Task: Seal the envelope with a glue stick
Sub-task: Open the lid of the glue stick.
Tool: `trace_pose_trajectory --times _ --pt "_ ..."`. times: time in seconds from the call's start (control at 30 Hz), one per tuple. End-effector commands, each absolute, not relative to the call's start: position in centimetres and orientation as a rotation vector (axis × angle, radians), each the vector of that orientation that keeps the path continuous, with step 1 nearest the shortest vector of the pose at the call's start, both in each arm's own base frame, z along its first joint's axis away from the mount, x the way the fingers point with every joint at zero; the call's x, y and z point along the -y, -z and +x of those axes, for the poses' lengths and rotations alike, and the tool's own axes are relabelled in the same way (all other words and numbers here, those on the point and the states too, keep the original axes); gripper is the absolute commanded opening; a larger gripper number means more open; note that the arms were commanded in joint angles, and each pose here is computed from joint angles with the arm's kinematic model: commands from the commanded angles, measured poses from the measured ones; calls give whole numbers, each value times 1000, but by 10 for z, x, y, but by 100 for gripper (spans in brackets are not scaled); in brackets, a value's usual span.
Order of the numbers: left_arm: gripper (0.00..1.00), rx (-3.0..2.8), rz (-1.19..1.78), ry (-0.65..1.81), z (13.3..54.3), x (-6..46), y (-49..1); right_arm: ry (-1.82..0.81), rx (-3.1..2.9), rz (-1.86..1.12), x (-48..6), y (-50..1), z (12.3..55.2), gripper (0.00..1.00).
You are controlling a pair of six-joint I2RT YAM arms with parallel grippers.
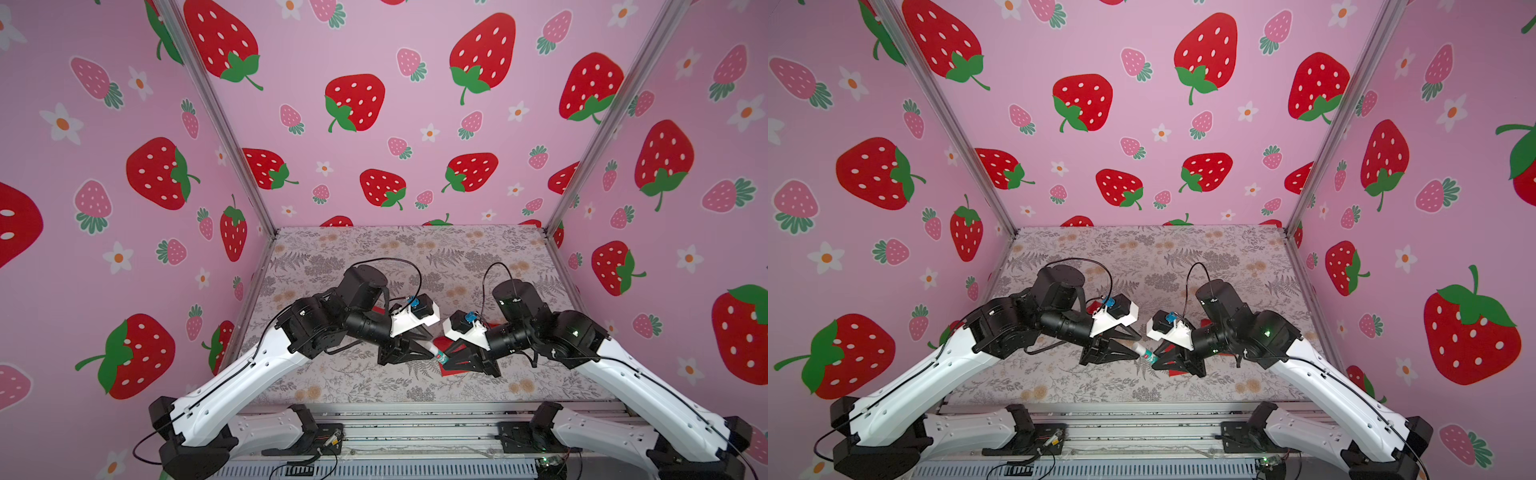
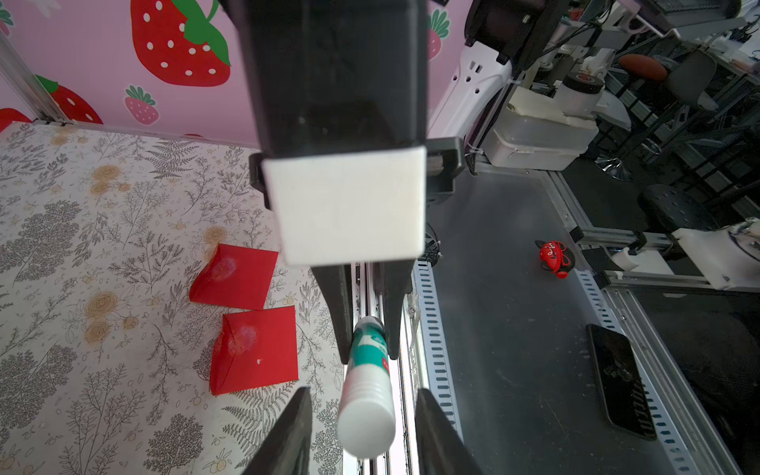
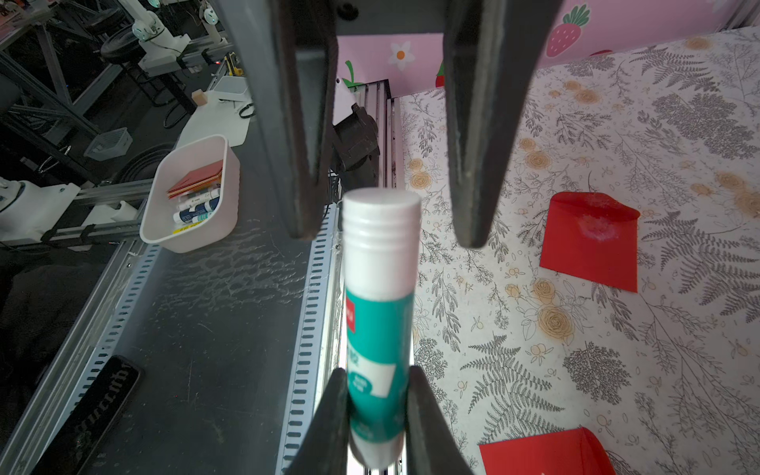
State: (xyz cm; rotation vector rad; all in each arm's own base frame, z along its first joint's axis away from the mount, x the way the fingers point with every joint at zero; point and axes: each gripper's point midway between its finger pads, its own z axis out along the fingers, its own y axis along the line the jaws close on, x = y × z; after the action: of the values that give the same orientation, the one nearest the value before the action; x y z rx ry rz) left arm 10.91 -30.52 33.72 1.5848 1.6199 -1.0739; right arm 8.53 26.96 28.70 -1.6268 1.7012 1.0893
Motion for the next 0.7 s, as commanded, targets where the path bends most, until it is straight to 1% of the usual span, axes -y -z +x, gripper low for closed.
trace_pose_trajectory --times 0.0,0.07,0.17,0.33,0.47,0.67 --pt "38 -1574 1610 1096 102 306 -349 -1083 -1682 -1630 -269 -296 83 8" --pt "35 -1570 1612 1098 102 307 -349 -1080 -1689 -1633 -269 -295 83 8" --pt "25 -1568 1613 1089 102 307 -349 -1073 -1698 -1636 -269 -294 83 7" --pt "13 -1573 1609 1061 105 306 -349 -1054 -1709 -1634 -269 -292 85 4" --pt "10 -1574 1578 1033 109 304 -352 -979 -1745 -1609 -268 -283 95 0" --pt "7 -1659 1486 1003 121 305 -357 -786 -1813 -1488 -268 -269 126 0"
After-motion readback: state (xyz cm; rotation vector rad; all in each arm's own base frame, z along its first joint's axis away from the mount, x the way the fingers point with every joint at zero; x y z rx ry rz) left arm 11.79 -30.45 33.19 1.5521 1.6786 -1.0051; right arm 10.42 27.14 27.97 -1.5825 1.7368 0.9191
